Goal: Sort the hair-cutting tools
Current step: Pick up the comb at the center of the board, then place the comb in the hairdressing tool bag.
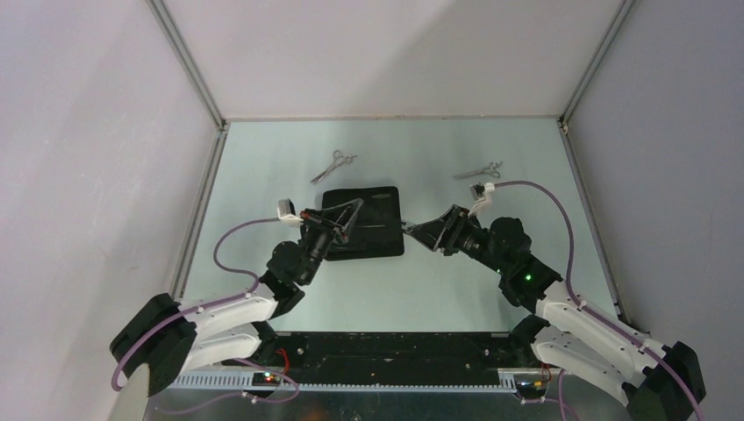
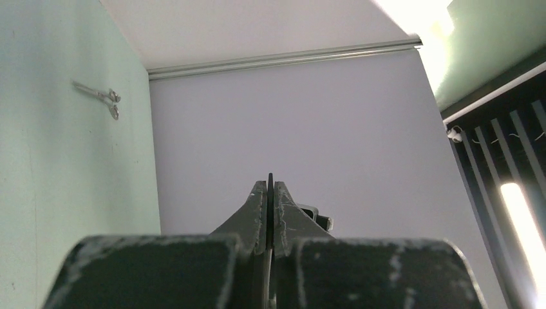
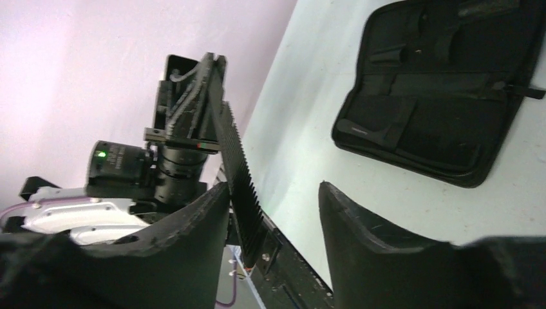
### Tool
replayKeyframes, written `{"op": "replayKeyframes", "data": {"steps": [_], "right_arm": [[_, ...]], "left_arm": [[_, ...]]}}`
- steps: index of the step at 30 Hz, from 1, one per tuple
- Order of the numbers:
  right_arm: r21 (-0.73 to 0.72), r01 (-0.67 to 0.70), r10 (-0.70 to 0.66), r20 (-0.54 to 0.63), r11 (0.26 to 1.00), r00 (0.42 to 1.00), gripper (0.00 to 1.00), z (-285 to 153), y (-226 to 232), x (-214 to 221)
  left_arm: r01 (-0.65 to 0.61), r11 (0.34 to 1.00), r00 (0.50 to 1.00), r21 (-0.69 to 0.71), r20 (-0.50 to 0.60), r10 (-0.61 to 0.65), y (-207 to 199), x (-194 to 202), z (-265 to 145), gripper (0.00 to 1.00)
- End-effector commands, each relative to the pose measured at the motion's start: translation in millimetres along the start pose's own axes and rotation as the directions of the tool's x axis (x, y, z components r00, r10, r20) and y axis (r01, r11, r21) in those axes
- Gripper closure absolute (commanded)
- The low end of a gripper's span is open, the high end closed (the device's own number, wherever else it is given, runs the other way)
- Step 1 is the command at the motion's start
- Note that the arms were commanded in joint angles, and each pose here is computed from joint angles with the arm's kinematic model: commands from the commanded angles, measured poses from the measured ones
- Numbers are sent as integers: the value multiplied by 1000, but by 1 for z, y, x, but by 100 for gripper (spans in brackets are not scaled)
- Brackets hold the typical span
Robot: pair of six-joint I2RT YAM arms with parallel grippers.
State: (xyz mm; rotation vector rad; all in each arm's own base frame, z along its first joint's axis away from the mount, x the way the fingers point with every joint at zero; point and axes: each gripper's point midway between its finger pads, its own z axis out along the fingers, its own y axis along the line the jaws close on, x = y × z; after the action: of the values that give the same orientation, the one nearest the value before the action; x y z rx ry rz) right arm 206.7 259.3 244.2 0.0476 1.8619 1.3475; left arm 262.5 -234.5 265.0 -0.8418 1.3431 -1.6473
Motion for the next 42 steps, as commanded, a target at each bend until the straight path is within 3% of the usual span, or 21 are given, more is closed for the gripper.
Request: {"op": "replayKeyframes", "data": {"steps": [1, 2, 5, 6, 7, 9, 10, 12, 16, 17, 20, 22, 25, 29, 37, 42], "right_arm": [[-115, 11, -7, 33, 993, 999, 49, -2, 26, -11], [-119, 14, -10, 36, 993, 999, 53, -3, 27, -12], [-127, 18, -13, 34, 992, 999, 79, -4, 28, -11], [-126, 21, -17, 37, 992, 999, 83, -4, 27, -12], [-128, 24, -19, 38, 991, 999, 93, -5, 27, -13], [-109, 41, -35, 58, 993, 998, 100, -7, 20, -21], [-109, 42, -38, 43, 993, 998, 100, -8, 18, -20], [-90, 41, -39, 25, 995, 999, 100, -9, 7, -25], [-15, 18, -18, -52, 1000, 998, 100, -7, -26, -32], [11, 28, -27, -58, 1000, 998, 100, -4, -36, -38], [55, 63, -55, -131, 997, 990, 100, 0, -48, -44], [113, 73, -49, -204, 991, 978, 100, 8, -67, -41], [156, 93, -46, -283, 983, 958, 100, 14, -82, -36], [214, 102, -14, -379, 971, 925, 100, 23, -105, -30], [216, 87, 23, -460, 973, 887, 100, 39, -133, -23], [221, 58, 59, -485, 973, 873, 100, 52, -151, -16]], "left_arm": [[69, 994, 997, 88, 37, -72, -18, -9, 0, 100], [74, 994, 996, 85, 38, -78, -16, -9, 1, 100], [76, 993, 996, 90, 29, -79, -16, -7, 2, 100], [75, 993, 997, 90, 29, -78, -15, -6, 2, 99], [71, 994, 997, 87, 32, -74, -14, -7, 2, 94], [43, 997, 998, 63, 43, -46, -6, -9, 1, 76], [29, 998, 998, 55, 47, -31, -4, -11, 1, 63], [-15, 1000, 999, -2, 41, 15, 10, -15, -1, 49], [-184, 955, 983, -233, -17, 185, 53, -30, -5, 34], [-269, 896, 963, -353, -69, 262, 75, -34, -11, 32], [-407, 783, 911, -470, -152, 383, 88, -58, -19, 26], [-489, 688, 868, -536, -221, 444, 97, -74, -25, 24], [-610, 493, 781, -621, -366, 506, 113, -99, -33, 23], [-692, 329, 705, -643, -503, 499, 132, -117, -32, 28], [-738, 182, 656, -649, -629, 417, 176, -128, -17, 34], [-750, 133, 642, -648, -665, 382, 198, -132, -14, 38]]}}
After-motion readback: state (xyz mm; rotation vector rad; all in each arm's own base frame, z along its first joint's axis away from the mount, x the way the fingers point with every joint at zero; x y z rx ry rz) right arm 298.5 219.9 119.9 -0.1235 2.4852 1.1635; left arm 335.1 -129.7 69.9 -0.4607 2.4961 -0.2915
